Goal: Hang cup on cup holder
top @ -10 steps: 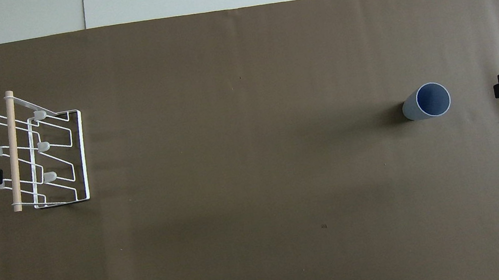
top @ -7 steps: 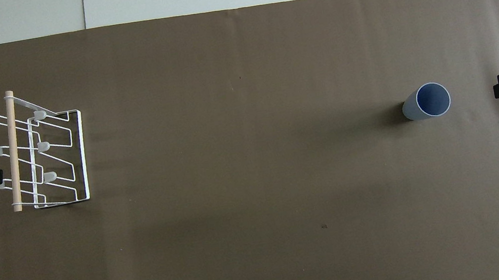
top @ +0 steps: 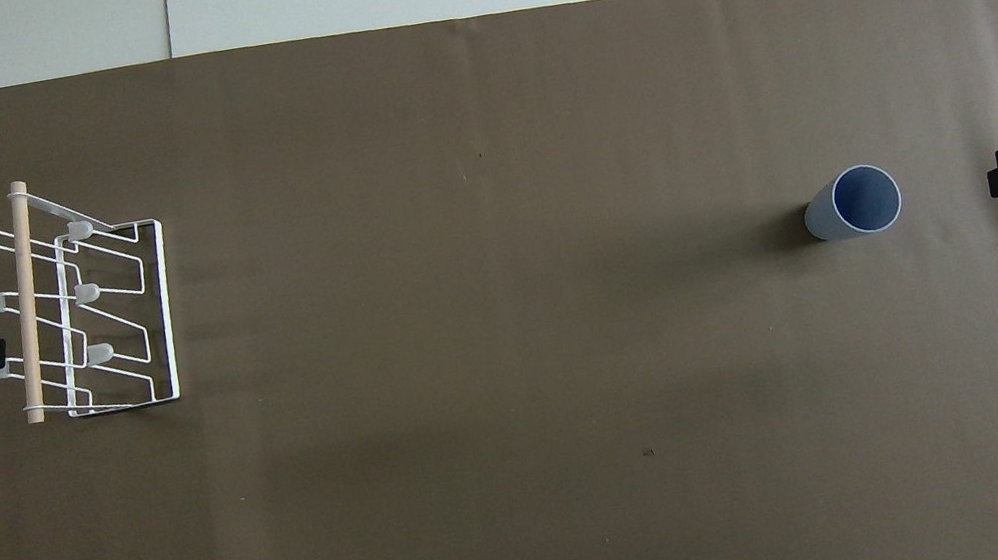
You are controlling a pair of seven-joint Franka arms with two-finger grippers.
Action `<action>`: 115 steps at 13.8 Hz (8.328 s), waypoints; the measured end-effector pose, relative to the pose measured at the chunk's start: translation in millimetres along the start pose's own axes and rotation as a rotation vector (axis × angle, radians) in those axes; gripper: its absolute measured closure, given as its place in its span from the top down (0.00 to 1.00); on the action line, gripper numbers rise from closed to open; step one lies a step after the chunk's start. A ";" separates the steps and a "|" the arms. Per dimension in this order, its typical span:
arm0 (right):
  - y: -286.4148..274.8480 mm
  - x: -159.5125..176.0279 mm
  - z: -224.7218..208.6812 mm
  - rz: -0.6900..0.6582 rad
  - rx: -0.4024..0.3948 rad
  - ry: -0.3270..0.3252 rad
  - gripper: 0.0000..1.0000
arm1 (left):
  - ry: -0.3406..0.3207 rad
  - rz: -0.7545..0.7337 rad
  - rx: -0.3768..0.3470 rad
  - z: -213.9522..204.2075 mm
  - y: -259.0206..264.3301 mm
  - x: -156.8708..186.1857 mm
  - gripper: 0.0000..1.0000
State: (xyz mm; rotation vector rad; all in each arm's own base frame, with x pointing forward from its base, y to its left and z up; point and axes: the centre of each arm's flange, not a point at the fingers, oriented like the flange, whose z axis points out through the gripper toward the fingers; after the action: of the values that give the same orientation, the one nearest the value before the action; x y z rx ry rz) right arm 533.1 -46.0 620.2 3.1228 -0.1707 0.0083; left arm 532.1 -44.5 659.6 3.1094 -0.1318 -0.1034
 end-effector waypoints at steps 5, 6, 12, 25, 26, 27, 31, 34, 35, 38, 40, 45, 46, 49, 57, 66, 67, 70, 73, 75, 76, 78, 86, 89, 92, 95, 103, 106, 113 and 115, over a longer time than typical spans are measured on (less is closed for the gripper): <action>-0.5 -0.1 0.7 -0.001 0.000 -0.001 1.00 | 0.000 0.000 0.000 0.0 0.0 0.0 1.00; -0.6 -0.1 0.9 -0.001 0.000 -0.002 1.00 | 0.000 0.000 0.000 0.0 0.0 0.0 1.00; 2.3 1.0 1.6 0.004 0.000 0.003 1.00 | 0.000 0.000 0.000 0.0 0.0 0.0 1.00; 14.9 69.6 137.0 -0.180 -0.021 0.058 1.00 | 0.000 0.000 0.000 0.0 0.0 0.0 1.00; 16.2 74.2 154.5 -0.194 -0.019 0.056 1.00 | 0.000 0.000 0.000 0.0 0.0 0.0 1.00; 17.9 76.3 169.1 -0.203 -0.020 0.055 1.00 | 0.000 0.000 0.000 0.0 0.0 0.0 1.00; 22.3 66.6 213.9 -0.230 -0.019 0.053 1.00 | 0.000 0.000 0.000 0.0 0.0 0.0 1.00; 25.1 61.2 227.4 -0.236 -0.018 0.047 1.00 | 0.000 0.000 0.000 0.0 0.0 0.0 1.00; 25.3 60.7 230.1 -0.236 -0.019 0.054 1.00 | 0.000 0.000 0.000 0.0 0.0 0.0 1.00; 25.2 57.4 239.2 -0.236 -0.019 0.053 1.00 | 0.000 0.000 0.000 0.0 0.0 0.0 1.00; 25.2 56.7 240.7 -0.236 -0.019 0.053 1.00 | 0.000 0.000 0.000 0.0 0.0 0.0 1.00; 24.6 54.9 244.5 -0.226 -0.005 0.049 1.00 | -0.002 0.009 0.001 0.4 4.9 -0.1 1.00; 23.9 54.7 245.8 -0.211 0.015 0.053 0.97 | -0.003 0.012 0.001 0.8 6.5 -0.2 1.00; 23.2 55.3 247.9 -0.196 0.034 0.060 0.76 | -0.008 0.019 0.001 3.0 10.0 -0.4 1.00; 22.2 56.6 247.9 -0.173 0.061 0.074 0.12 | 0.007 0.018 0.001 2.7 9.9 0.6 1.00; 7.2 64.2 229.5 -0.179 0.107 0.076 0.04 | 0.048 0.012 0.002 21.8 7.0 0.4 1.00; -0.5 65.8 224.8 -0.183 0.143 0.080 0.04 | 0.050 0.011 0.002 21.0 6.3 -0.1 1.00; -23.3 68.9 213.5 -0.168 0.281 0.114 0.04 | 0.053 0.009 0.002 19.6 5.4 -1.1 1.00; -49.5 63.3 192.4 -0.141 0.420 0.116 0.04 | 0.053 0.009 0.002 19.3 5.7 -1.2 1.00; -62.2 52.9 172.7 -0.135 0.517 0.087 0.04 | 0.053 0.013 0.001 19.2 7.9 -1.3 1.00; -68.1 46.0 162.2 -0.133 0.579 0.067 0.04 | 0.054 0.016 -0.010 19.2 10.5 -1.4 1.00; -79.1 33.5 147.1 -0.161 0.689 0.028 0.04 | 0.053 -0.012 -0.075 18.6 16.8 -1.6 1.00; -122.2 20.5 120.5 -0.178 1.129 0.022 0.04 | -0.014 -0.593 -0.388 5.4 79.1 1.1 1.00; -159.6 8.5 115.1 -0.163 1.264 0.005 0.04 | -0.106 -0.849 -0.499 -1.1 117.4 1.7 1.00; -183.2 -1.3 120.0 -0.121 1.412 0.003 0.04 | -0.191 -1.089 -0.542 -3.7 151.7 9.4 1.00; -202.1 -11.9 140.3 -0.072 1.487 0.001 0.04 | -0.290 -1.299 -0.592 -3.7 171.5 24.3 1.00; -264.3 -29.8 148.2 0.116 1.616 0.016 0.04 | -0.500 -1.544 -0.675 -10.7 207.5 25.5 1.00; -260.8 -27.9 148.1 0.122 1.617 0.022 0.04 | -0.543 -1.594 -0.663 -3.7 209.0 28.2 1.00; -260.2 -27.6 148.1 0.115 1.617 0.031 0.04 | -0.664 -1.663 -0.639 28.6 224.7 39.2 1.00; -260.2 -27.6 148.1 0.115 1.617 0.031 0.04 | -0.675 -1.665 -0.624 36.8 233.1 38.5 1.00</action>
State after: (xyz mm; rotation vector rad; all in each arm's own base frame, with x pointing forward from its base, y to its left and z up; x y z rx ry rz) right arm 534.7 213.5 468.4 4.6860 -0.5897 0.3756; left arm 548.4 -280.9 627.5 1.6346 1.8944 -0.9003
